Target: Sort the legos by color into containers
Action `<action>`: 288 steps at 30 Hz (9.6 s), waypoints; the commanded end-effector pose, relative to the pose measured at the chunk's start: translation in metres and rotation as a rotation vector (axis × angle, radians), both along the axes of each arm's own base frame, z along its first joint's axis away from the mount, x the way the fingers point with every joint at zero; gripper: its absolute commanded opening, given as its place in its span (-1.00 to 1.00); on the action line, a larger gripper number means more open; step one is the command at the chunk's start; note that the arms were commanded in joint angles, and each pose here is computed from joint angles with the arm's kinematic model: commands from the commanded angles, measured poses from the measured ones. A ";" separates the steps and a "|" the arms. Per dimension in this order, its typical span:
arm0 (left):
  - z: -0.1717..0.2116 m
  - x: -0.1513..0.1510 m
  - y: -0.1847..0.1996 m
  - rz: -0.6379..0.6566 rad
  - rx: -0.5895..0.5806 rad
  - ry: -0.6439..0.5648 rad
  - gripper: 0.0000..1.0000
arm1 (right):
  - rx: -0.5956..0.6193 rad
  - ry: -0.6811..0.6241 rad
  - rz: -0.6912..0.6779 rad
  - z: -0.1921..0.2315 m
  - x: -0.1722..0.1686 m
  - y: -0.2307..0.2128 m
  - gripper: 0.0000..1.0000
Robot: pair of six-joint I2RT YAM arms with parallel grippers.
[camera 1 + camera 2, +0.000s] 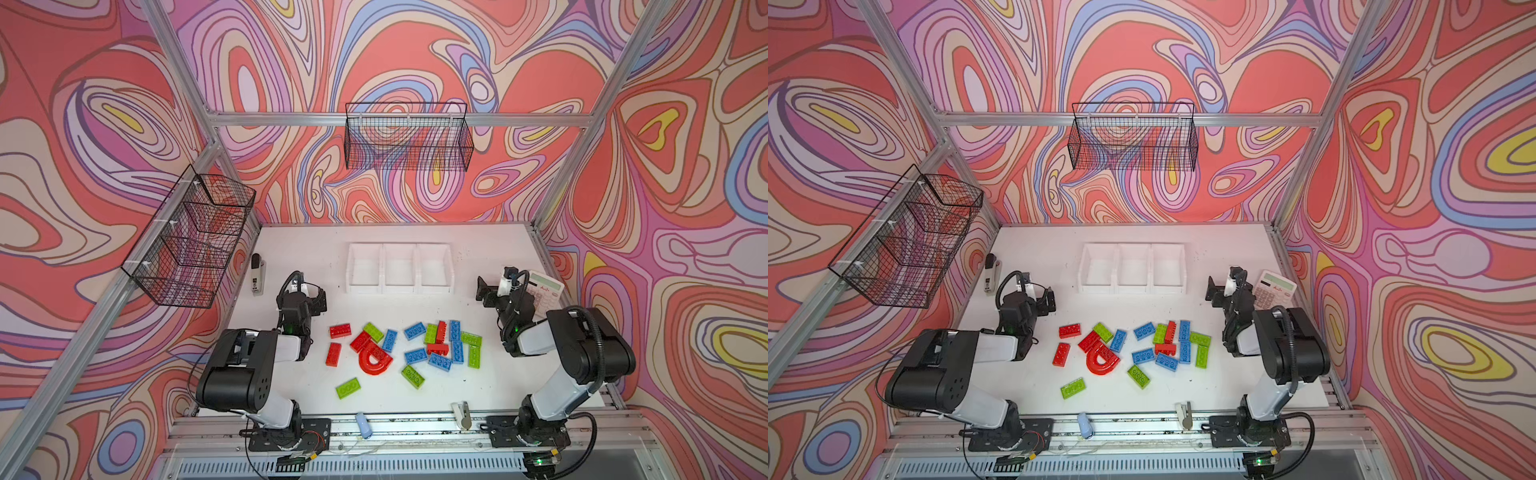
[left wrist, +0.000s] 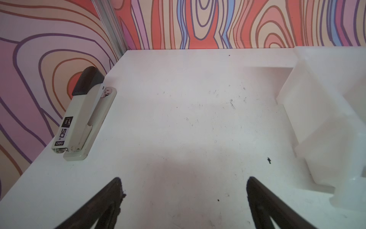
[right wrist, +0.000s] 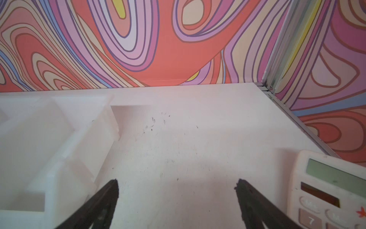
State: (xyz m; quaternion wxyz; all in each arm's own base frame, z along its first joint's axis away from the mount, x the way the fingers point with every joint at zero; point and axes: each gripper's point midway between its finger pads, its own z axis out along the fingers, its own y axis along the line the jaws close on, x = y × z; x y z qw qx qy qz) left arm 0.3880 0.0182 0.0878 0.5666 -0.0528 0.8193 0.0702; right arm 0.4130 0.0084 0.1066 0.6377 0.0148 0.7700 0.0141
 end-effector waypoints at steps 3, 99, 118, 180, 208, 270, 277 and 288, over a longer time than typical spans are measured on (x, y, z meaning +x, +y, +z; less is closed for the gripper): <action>0.004 0.003 0.001 0.006 0.011 -0.016 1.00 | -0.013 -0.001 0.004 0.000 0.003 -0.001 0.96; 0.034 0.058 -0.128 -0.169 -0.469 0.474 0.14 | 0.226 0.903 0.046 -0.050 -0.130 0.129 0.17; 0.066 0.043 -0.114 -0.143 -0.385 0.413 0.09 | 0.174 0.915 0.037 -0.072 -0.120 0.146 0.08; 0.030 -0.079 -0.090 -0.076 -0.401 0.623 0.13 | 0.117 0.762 0.075 -0.016 -0.099 0.144 -0.59; 0.041 -0.111 -0.096 -0.434 0.052 0.680 0.20 | 0.193 0.609 0.161 -0.013 0.116 0.199 -0.22; 0.069 0.014 -0.161 -0.456 0.180 0.529 -0.68 | 0.222 0.850 0.207 -0.023 -0.124 0.160 0.14; 0.046 0.069 -0.176 -0.350 0.071 0.572 -0.66 | 0.200 0.862 0.180 -0.023 -0.133 0.166 0.14; 0.015 0.106 -0.198 -0.358 0.024 0.611 -0.09 | 0.176 0.849 0.190 -0.011 -0.136 0.184 0.19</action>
